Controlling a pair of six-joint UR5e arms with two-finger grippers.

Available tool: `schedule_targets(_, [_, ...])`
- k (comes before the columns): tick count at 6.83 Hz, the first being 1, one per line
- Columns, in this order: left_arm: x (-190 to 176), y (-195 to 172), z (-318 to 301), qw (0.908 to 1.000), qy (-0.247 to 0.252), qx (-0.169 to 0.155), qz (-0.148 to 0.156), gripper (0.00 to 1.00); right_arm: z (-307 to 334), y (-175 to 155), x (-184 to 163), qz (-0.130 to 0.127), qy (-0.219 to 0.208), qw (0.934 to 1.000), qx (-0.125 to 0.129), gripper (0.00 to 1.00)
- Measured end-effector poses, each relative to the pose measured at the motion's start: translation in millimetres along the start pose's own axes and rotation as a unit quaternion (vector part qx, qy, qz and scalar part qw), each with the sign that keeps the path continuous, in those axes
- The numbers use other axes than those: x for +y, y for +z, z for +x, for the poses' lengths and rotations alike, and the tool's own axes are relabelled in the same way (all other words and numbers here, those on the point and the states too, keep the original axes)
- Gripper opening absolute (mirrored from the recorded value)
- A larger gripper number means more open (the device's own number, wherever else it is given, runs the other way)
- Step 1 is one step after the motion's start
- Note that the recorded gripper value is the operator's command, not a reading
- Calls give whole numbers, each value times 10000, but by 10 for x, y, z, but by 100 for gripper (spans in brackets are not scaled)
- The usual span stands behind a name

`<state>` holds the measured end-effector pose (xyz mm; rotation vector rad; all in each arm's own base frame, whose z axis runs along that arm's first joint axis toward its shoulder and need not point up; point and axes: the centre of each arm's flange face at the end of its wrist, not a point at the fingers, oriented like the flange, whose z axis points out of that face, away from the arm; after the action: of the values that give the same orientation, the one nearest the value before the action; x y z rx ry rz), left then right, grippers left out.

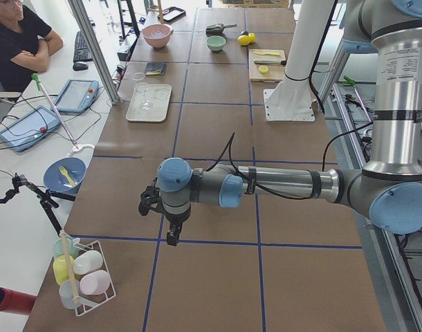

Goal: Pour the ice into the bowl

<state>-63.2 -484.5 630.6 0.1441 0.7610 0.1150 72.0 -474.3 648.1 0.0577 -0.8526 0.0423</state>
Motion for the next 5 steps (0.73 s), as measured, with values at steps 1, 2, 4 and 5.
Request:
schedule_targets(1, [-3, -2, 1, 10000, 2, -2, 2, 100, 0, 1, 0, 2, 3, 10000, -2, 100])
schedule_targets(2, [-9, -5, 4, 10000, 6, -2, 6, 100, 0, 1, -1, 3, 4, 10000, -2, 100])
schedule_targets(4, [-21, -12, 11, 10000, 14, 2, 14, 100, 0, 0, -1, 4, 3, 10000, -3, 100])
schedule_targets(5, [-23, -13, 12, 10000, 15, 2, 16, 100, -3, -2, -2, 8, -2, 10000, -3, 100])
